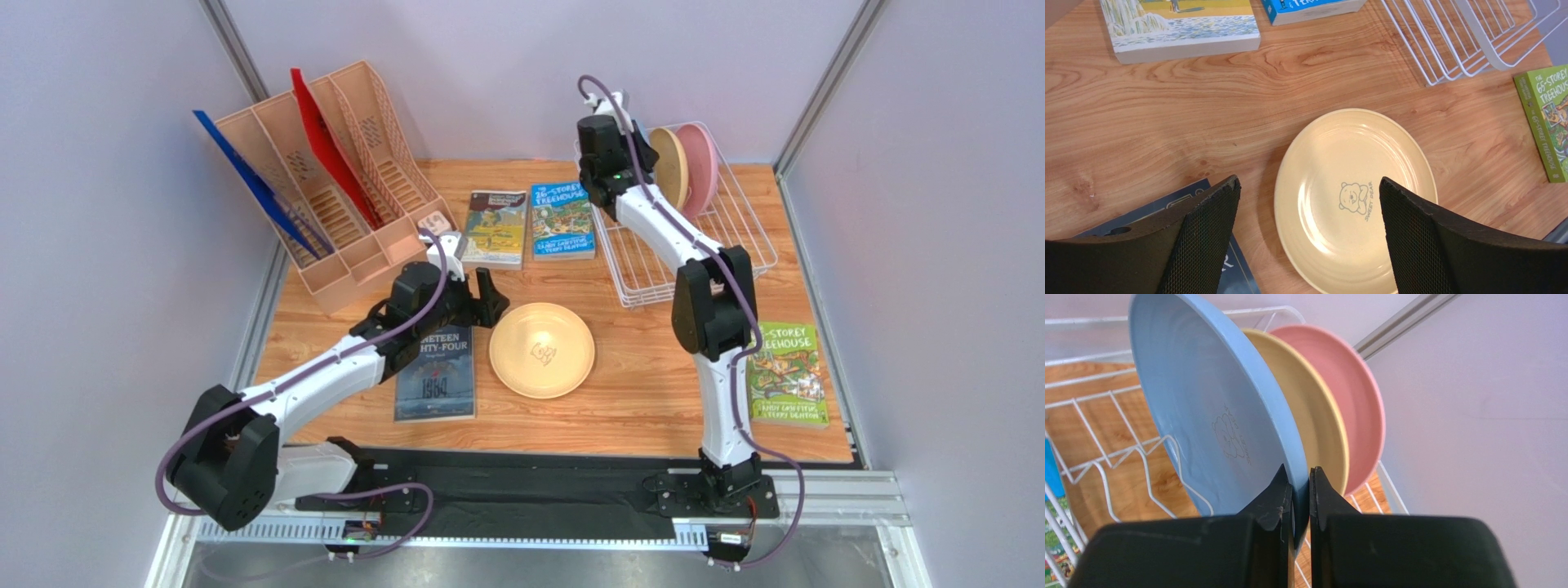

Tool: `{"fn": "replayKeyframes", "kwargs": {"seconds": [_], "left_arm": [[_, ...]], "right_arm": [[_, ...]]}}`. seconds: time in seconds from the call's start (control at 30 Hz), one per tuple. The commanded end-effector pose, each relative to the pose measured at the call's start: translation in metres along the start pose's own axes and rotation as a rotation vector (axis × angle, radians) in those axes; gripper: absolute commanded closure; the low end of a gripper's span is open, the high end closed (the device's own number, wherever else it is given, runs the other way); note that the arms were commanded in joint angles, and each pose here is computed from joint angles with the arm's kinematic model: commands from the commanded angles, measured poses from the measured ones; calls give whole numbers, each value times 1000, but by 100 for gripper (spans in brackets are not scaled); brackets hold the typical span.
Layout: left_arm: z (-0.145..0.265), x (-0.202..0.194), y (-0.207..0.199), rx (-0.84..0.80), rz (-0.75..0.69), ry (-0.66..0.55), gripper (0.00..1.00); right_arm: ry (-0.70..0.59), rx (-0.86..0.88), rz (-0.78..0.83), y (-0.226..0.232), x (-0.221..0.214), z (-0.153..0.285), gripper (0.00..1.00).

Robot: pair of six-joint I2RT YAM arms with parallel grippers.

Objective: Unload the plates from the dish rack

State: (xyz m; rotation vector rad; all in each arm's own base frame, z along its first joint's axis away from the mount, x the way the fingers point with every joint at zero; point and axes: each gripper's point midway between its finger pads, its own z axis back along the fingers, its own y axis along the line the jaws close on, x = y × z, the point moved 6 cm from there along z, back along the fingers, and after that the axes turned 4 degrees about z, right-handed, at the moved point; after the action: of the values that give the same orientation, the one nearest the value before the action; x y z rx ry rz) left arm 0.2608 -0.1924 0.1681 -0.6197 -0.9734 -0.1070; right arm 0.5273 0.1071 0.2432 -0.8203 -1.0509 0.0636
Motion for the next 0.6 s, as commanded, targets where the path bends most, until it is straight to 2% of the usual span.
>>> {"fn": "replayKeyframes", "kwargs": {"seconds": [0.0,0.03,0.1,0.17,0.27,0.3,0.33,0.37,0.4,0.43,0.57], "left_arm": [[-2,19,-11,-21,-13,-44,12],[0,19,-11,-21,-13,-46,12],[2,20,-10,-13,-19,-51,12],[4,21,-10,-9,-25,-57,12],[8,26,-13,-18,-27,-71,11],[9,29,-15,-24,-26,-76,11],[10,31,-17,-36,-27,-80,11],[11,32,-18,-43,-27,-82,11],[11,35,-21,-50,-28,-84,11],[12,36,-22,-57,-28,-84,11],[14,39,-25,-71,-20,-93,11]], "right_arm": [[-65,-355,-131,-44,30,17,100],[-103,-397,-221,-51,36,20,100],[-98,-430,-163,-60,31,30,100],[-145,-463,-255,-73,35,42,100],[-140,-442,-243,-85,32,64,100],[-171,-419,-385,-103,40,81,100],[-123,-359,-264,-89,23,82,100],[-117,-309,-277,-90,19,88,100],[-150,-178,-301,-90,22,93,100],[-105,-104,-402,-98,11,104,100],[-128,88,-399,-105,7,128,100]]}}
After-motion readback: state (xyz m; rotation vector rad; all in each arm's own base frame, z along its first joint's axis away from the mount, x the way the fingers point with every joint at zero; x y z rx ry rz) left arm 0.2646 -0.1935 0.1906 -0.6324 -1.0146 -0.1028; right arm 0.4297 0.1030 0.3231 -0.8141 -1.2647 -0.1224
